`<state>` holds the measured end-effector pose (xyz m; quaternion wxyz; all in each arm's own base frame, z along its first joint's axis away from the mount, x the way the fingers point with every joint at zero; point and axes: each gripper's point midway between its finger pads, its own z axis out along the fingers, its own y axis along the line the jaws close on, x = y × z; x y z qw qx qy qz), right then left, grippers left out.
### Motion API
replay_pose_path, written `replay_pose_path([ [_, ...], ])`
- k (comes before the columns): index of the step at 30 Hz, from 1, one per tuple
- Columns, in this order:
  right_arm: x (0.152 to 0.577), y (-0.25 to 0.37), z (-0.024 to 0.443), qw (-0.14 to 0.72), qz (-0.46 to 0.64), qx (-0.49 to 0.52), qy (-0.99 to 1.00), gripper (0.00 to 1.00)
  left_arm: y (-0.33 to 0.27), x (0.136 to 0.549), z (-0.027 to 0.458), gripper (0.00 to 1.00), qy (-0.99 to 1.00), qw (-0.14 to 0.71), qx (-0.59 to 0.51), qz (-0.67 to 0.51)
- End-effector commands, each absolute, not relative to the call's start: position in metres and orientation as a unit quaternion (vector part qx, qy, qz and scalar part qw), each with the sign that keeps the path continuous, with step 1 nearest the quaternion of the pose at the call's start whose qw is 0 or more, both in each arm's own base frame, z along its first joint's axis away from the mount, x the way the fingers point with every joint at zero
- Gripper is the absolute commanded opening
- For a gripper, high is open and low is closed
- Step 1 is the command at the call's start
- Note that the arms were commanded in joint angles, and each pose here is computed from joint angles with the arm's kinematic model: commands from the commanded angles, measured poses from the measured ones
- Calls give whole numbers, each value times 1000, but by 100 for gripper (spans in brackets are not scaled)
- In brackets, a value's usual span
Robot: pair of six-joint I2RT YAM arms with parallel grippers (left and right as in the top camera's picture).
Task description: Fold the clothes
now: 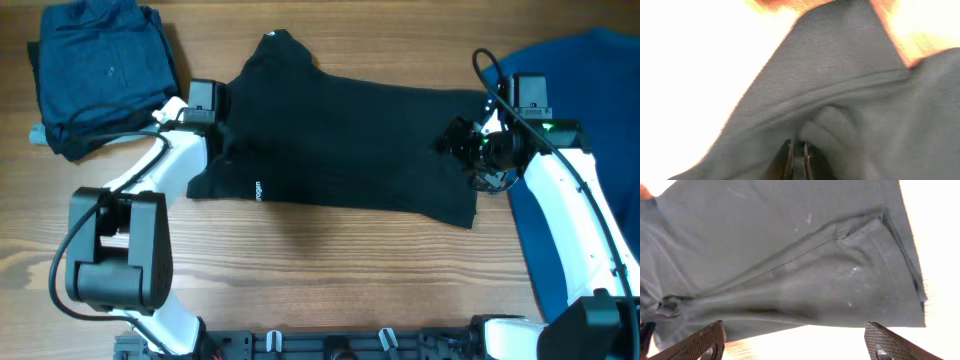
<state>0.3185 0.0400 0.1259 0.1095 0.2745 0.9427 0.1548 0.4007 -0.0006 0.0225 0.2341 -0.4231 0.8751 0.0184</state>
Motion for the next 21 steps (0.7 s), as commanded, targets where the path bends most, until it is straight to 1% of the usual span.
replay_pose_path([
  [1,315,35,126,110,134,251,952,90,11,399,73,9,868,269,-414,42],
  [4,304,35,123,89,128,251,955,89,-2,377,120,11,872,279,-401,19],
  [6,295,36,116,71,125,253,957,84,-21,361,126,11,888,255,-383,-6],
  [8,286,38,106,52,126,255,957,68,-37,349,117,10,904,215,-369,-26],
  [9,279,40,97,37,130,256,957,62,-49,342,105,9,914,182,-361,-41],
  [12,276,42,79,34,135,262,955,47,-54,340,75,8,922,139,-359,-32],
  [14,275,42,73,32,136,288,947,31,-56,338,54,4,927,111,-359,-23],
  [15,276,42,70,34,137,293,946,28,-58,334,41,4,929,89,-358,-19],
  [16,278,41,67,41,136,292,946,27,-59,332,32,4,931,76,-358,-14],
  [17,280,39,63,48,132,297,945,24,-58,330,24,4,931,65,-358,-7],
  [21,289,38,46,48,131,309,941,6,-58,330,4,4,933,48,-358,5],
])
